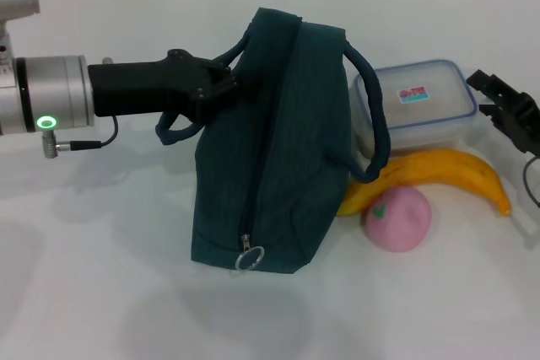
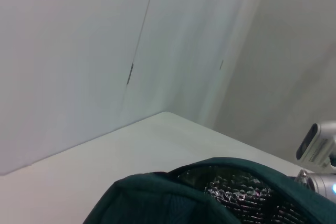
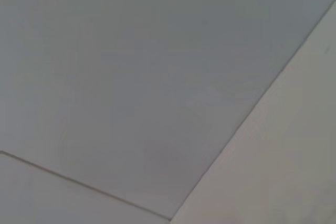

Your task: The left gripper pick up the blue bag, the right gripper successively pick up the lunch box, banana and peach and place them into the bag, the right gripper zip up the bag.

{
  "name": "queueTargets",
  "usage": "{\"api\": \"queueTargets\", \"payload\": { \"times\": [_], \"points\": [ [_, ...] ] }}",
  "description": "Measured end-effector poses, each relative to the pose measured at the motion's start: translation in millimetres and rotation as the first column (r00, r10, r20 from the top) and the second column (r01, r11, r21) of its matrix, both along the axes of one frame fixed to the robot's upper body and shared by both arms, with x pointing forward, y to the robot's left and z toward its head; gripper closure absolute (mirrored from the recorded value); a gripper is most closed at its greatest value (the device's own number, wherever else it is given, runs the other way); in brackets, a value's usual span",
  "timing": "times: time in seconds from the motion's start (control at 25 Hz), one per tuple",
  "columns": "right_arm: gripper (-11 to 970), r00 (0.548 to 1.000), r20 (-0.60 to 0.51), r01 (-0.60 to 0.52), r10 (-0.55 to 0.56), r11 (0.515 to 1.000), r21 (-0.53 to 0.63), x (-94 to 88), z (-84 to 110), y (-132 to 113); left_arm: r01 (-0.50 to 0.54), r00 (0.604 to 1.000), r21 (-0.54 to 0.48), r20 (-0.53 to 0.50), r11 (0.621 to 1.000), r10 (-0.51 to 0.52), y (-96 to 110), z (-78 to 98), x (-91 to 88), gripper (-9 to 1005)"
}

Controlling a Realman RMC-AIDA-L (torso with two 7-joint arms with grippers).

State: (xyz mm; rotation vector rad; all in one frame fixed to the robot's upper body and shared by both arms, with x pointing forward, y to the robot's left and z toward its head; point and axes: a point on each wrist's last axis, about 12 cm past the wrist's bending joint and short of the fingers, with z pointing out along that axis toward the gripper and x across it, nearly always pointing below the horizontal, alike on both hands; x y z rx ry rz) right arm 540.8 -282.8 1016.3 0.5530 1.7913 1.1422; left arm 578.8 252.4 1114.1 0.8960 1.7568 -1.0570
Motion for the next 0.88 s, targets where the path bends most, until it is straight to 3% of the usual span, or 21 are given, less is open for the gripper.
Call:
{"api": "queueTargets", "payload": {
  "times": [0.4,0.88],
  "points": [
    [346,0.999,-0.020,-0.028,0.029,0.996,0.084,10.0,8.1,12.6,0.012,1.000,-0.009,0.016,1.000,-0.011,-3.3,-1.5,-1.0,958],
    [350,0.999,-0.032,-0.025,0.029,0.994,0.103,17.0,11.4,16.7,0.023,0.999,-0.004,0.043,1.000,-0.022,-4.5,-2.3,-1.7,958]
  ]
}}
